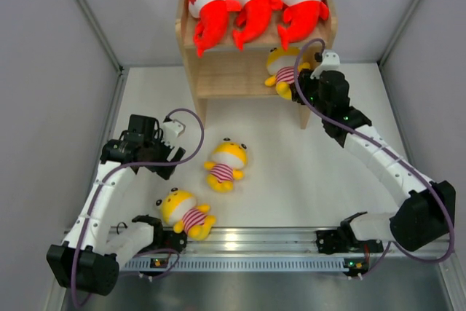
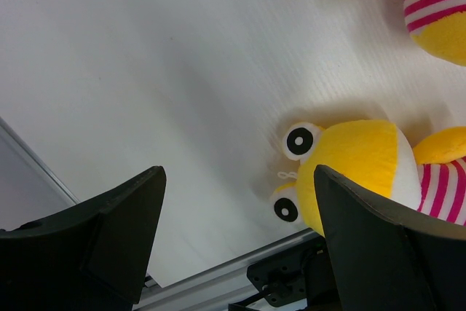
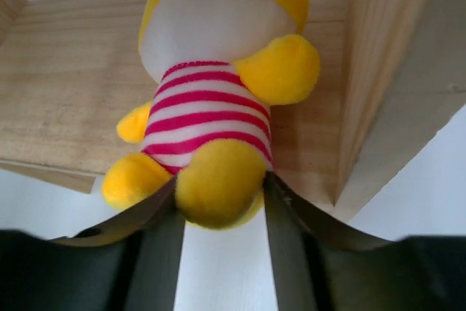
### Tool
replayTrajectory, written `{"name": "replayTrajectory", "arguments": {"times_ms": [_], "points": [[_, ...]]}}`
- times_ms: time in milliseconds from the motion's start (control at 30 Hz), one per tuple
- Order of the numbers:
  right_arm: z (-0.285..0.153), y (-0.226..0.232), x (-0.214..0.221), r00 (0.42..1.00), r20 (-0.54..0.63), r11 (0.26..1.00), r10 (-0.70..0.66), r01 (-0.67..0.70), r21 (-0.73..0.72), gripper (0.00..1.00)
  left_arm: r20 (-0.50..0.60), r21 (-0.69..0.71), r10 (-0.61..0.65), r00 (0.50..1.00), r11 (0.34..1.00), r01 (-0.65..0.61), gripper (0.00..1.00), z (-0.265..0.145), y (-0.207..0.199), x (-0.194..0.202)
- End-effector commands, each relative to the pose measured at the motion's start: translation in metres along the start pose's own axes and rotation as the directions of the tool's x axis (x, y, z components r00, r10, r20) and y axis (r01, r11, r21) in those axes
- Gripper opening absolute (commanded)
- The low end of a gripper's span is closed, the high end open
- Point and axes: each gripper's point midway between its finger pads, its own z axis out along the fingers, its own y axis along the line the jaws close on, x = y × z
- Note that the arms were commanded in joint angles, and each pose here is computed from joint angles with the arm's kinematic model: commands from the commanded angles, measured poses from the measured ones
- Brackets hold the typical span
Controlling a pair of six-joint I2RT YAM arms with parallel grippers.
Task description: Place and organize the stuffed toys onto the shelf
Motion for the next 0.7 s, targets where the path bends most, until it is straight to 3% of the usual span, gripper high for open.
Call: {"name": "replayTrajectory", "arguments": {"times_ms": [0,67,167,300,433,500,567,633,667], "points": [[-0.006,0.006,-0.036,0.997,0.075,1.000,0.014,-0.012,-0.023,0.49,0.073,-0.018,-0.001,0.997,1.000,0.002,0.89,-0.008,0.005,-0.017],[-0.014,0.004,-0.033,0.998,0.065,1.000,0.014,-0.012,-0.022,0.63,0.073,-0.018,-0.001,0.997,1.000,0.002,0.89,-0.008,0.005,-0.017],[-0.040,0.001,-0.044,0.994,0.105,1.000,0.010,-0.008,-0.013,0.72,0.073,-0.014,-0.001,0.997,1.000,0.002,0.89,-0.007,0.004,-0.017],[-0.085,0.006,-0.064,0.984,0.172,0.998,-0.053,0.055,-0.006,0.78,0.079,-0.001,-0.005,0.997,1.000,0.005,0.89,-0.007,0.002,-0.018],[-0.113,0.026,-0.043,0.967,0.164,0.980,-0.195,0.200,-0.013,0.79,0.079,-0.005,-0.003,0.997,1.000,0.004,0.89,-0.008,0.002,-0.017],[-0.125,0.068,-0.016,0.962,0.150,0.955,-0.227,0.250,-0.157,0.79,0.080,-0.003,-0.006,0.997,1.000,0.006,0.89,-0.007,0.002,-0.017],[-0.129,0.107,0.036,0.949,0.100,0.882,-0.298,0.314,-0.351,0.79,0.080,-0.002,-0.006,0.997,1.000,0.006,0.89,-0.007,0.002,-0.017],[-0.148,0.163,0.104,0.915,0.082,0.713,-0.396,0.362,-0.601,0.79,0.083,-0.001,-0.008,0.997,1.000,0.009,0.89,-0.008,0.002,-0.017],[-0.155,0.179,0.126,0.904,0.070,0.663,-0.421,0.359,-0.657,0.79,0.084,-0.001,-0.007,0.996,1.000,0.007,0.89,-0.008,0.002,-0.017]]}}
